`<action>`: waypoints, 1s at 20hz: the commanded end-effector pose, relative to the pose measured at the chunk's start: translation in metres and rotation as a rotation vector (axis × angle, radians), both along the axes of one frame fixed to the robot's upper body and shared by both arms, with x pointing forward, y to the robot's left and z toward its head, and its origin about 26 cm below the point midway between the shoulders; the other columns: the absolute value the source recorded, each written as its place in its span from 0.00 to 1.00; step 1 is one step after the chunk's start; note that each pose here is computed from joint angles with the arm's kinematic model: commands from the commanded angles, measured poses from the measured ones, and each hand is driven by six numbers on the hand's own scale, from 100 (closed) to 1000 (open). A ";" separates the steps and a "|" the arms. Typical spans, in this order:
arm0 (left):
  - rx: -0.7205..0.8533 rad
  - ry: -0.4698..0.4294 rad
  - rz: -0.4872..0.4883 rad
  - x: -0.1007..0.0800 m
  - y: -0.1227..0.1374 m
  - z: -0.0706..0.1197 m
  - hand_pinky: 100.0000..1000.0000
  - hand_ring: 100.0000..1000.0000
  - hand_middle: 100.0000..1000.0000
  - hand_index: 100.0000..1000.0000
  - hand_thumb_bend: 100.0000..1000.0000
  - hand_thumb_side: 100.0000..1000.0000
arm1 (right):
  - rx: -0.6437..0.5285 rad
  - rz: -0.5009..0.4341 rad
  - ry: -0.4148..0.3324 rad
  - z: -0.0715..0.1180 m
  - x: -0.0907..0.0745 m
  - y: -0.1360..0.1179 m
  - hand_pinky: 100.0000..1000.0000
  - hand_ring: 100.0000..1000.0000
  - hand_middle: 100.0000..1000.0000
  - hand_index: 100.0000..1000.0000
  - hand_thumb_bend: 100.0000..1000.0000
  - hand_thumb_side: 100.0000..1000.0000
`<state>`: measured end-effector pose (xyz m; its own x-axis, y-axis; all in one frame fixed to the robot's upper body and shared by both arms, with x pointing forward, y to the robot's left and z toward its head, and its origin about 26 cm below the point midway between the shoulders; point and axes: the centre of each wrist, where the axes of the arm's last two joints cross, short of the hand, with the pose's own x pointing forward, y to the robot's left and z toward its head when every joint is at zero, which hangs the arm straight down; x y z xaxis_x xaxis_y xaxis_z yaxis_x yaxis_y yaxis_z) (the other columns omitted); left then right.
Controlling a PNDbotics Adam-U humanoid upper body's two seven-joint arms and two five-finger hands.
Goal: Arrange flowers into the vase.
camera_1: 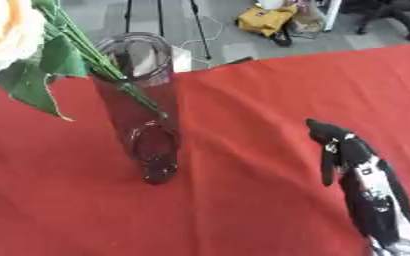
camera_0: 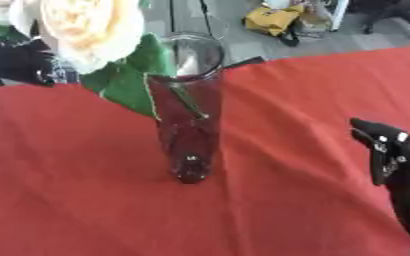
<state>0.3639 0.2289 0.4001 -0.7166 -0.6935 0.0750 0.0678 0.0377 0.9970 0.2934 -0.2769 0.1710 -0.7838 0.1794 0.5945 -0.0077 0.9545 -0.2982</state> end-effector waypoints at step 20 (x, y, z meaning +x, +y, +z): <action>-0.104 -0.141 0.147 -0.054 0.040 -0.022 0.88 0.81 0.92 1.00 0.09 1.00 | 0.017 -0.010 -0.046 0.007 -0.002 -0.003 0.93 0.92 0.13 0.80 0.00 1.00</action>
